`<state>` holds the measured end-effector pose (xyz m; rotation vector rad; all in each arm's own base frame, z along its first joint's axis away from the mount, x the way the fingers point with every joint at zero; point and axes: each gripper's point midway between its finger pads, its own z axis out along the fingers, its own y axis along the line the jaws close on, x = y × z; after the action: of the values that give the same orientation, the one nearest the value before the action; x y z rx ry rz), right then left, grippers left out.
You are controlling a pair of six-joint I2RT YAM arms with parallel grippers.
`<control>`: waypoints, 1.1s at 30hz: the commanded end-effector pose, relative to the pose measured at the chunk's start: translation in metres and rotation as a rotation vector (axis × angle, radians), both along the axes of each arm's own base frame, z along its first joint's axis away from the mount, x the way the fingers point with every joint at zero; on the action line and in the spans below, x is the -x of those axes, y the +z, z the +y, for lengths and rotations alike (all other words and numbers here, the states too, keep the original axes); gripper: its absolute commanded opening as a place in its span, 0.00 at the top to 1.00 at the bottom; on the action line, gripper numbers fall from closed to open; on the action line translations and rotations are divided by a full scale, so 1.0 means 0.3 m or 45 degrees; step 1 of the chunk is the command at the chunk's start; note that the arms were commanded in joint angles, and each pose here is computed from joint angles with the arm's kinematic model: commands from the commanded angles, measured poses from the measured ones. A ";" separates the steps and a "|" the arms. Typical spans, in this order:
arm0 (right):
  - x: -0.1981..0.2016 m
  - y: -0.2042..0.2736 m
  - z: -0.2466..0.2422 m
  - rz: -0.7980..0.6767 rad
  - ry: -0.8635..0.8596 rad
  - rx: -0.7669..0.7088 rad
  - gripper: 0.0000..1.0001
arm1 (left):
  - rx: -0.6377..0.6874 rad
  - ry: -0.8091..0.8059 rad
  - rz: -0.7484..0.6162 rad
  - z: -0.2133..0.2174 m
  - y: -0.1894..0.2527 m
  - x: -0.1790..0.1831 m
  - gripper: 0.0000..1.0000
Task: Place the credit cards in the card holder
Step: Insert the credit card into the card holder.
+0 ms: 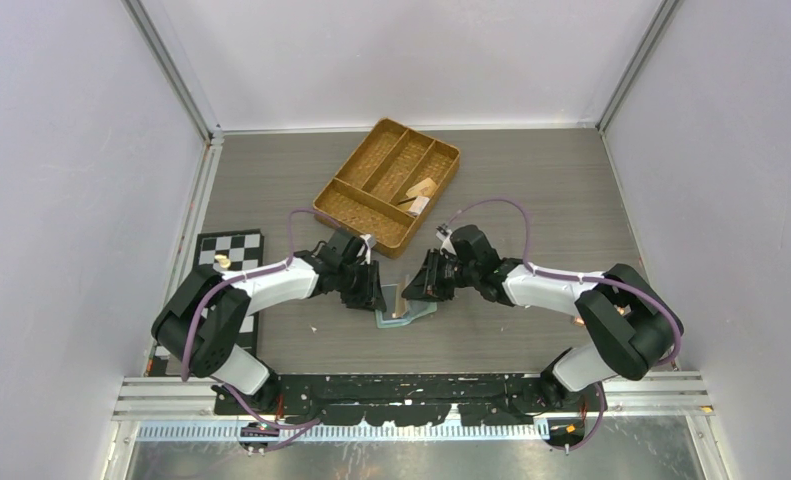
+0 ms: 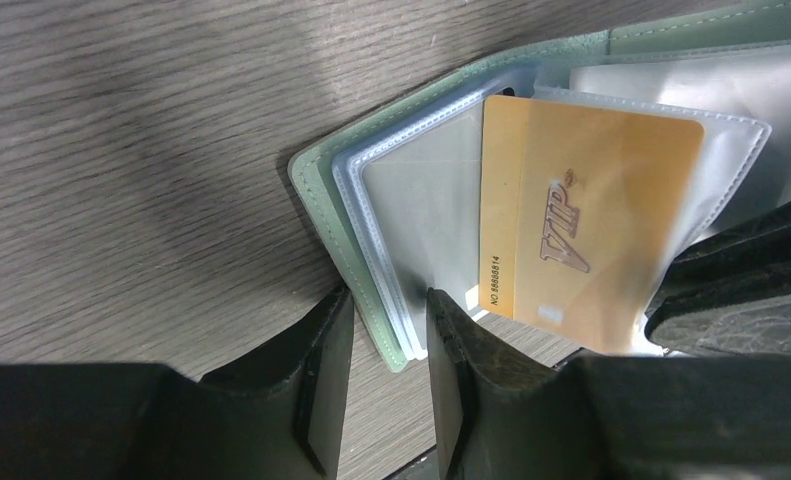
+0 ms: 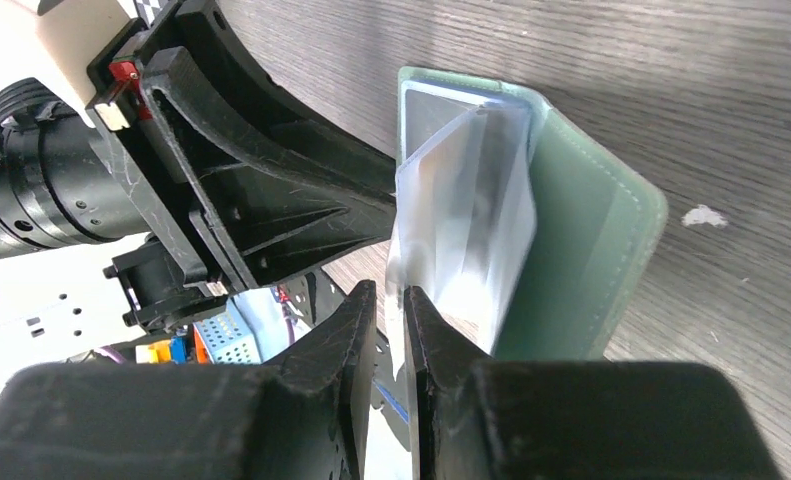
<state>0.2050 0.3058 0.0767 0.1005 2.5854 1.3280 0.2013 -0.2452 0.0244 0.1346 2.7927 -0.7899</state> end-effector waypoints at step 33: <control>-0.175 0.164 -0.149 -0.319 -0.153 0.369 0.35 | -0.004 0.016 -0.215 0.049 0.169 -0.057 0.35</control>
<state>0.2304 0.2836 0.0998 0.0173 2.5619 0.9648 0.1988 -0.2298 0.0464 0.1234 2.7105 -0.7624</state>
